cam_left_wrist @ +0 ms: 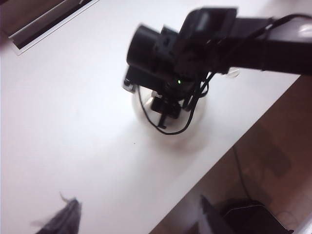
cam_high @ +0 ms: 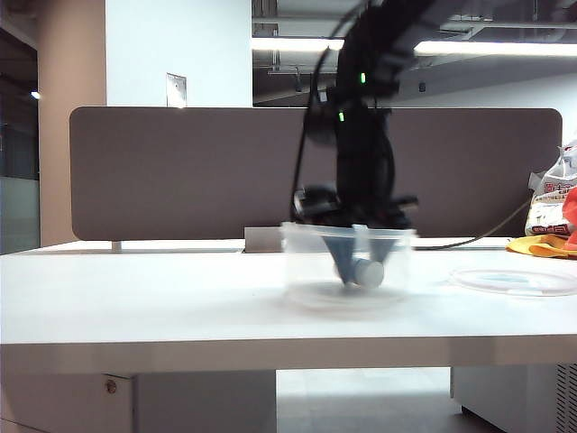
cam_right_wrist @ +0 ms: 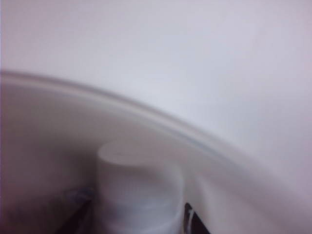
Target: Remove the lid of the round box, pick up the small white medicine bottle inside, and place it on the table.
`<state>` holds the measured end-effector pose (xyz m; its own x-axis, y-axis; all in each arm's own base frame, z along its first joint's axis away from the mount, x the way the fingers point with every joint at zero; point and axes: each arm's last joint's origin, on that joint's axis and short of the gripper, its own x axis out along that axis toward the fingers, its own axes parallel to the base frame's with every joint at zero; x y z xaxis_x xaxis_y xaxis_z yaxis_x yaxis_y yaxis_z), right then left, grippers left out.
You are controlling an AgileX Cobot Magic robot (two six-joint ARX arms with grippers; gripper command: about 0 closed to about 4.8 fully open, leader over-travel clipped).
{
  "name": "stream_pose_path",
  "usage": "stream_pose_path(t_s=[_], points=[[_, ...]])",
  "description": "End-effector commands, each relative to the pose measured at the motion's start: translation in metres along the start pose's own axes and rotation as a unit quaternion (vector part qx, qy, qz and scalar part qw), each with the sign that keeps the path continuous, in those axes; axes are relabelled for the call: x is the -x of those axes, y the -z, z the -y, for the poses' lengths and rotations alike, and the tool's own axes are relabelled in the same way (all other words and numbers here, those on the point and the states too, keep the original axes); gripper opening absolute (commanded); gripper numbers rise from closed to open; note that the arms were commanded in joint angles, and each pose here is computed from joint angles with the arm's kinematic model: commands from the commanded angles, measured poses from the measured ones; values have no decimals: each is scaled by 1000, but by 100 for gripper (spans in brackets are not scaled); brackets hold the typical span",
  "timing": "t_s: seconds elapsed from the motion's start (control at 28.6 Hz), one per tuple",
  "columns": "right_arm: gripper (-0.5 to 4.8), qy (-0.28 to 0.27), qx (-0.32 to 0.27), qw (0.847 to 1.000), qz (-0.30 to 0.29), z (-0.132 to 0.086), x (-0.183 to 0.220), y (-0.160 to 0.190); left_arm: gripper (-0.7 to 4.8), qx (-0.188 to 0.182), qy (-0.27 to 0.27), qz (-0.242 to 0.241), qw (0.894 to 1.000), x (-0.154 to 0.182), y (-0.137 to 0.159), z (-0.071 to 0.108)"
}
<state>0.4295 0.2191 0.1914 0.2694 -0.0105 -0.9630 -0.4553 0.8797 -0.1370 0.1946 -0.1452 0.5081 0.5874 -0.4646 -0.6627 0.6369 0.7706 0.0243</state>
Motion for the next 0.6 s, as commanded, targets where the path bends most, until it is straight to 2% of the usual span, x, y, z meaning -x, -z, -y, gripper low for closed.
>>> stream_pose_path(t_s=[0.04,0.28,0.46,0.6], points=[[245,16,-2,1000,-11,3,2,2,309,-8,-1,4,1000,3,0,0],[236,10,-8,1000,-12,5,2,2,309,-11,-1,6,1000,3,0,0],[100,9,-8,1000,-13,4,2,3,309,-13,-1,6,1000,3,0,0],[83,-7,-8,1000,-12,3,2,2,308,-15,-1,6,1000,3,0,0]])
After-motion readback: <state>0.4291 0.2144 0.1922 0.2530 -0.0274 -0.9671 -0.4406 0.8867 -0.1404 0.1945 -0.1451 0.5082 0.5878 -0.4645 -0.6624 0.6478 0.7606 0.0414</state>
